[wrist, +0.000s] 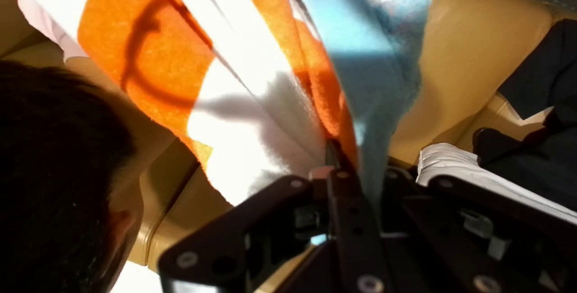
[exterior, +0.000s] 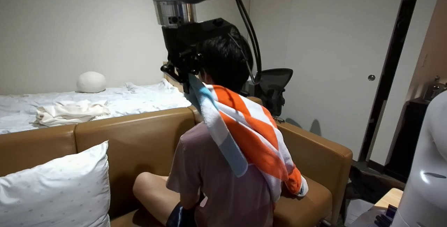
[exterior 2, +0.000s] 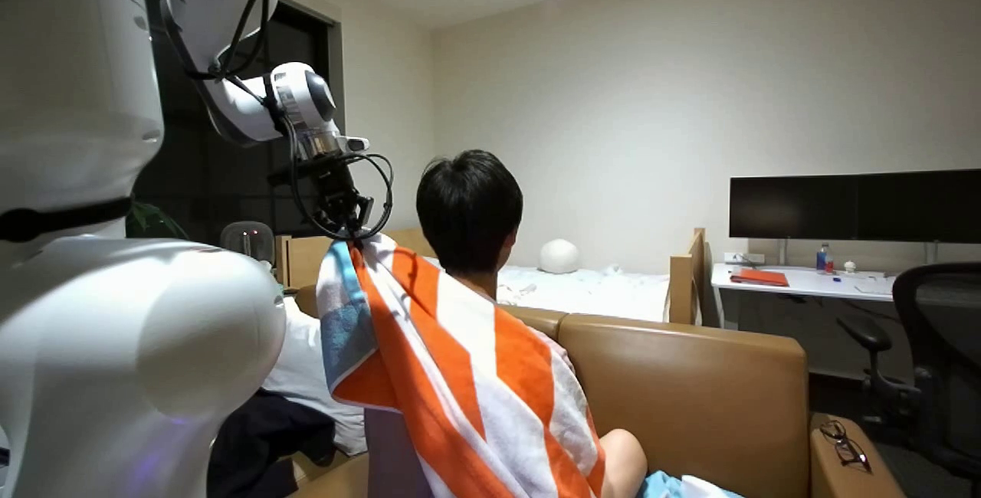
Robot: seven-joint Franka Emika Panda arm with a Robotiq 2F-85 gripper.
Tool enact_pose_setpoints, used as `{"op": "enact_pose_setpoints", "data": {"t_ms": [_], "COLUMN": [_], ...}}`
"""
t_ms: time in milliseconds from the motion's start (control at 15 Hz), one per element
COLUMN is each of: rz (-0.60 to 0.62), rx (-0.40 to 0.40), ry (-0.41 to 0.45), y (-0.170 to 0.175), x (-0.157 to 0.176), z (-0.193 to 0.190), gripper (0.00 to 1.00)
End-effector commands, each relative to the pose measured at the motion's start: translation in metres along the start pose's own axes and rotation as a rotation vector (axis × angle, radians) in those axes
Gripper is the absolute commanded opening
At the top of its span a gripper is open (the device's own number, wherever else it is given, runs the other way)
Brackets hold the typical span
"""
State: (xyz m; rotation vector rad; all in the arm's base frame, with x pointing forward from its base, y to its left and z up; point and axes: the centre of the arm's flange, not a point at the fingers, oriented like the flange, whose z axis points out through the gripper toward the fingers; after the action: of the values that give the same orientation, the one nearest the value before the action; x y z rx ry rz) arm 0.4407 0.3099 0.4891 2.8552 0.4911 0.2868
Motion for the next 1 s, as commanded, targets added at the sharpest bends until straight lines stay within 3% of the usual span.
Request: {"op": "enact_pose_setpoints", "data": {"t_ms": [0,933], "rz": [0.0,-0.123], "rx": [0.0,0.026], "ry": [0.0,0.007], "y": [0.0,0.0016], "x": [0.0,0.0003], "z": [0.0,0.0047], "gripper": [0.02,0.02]}}
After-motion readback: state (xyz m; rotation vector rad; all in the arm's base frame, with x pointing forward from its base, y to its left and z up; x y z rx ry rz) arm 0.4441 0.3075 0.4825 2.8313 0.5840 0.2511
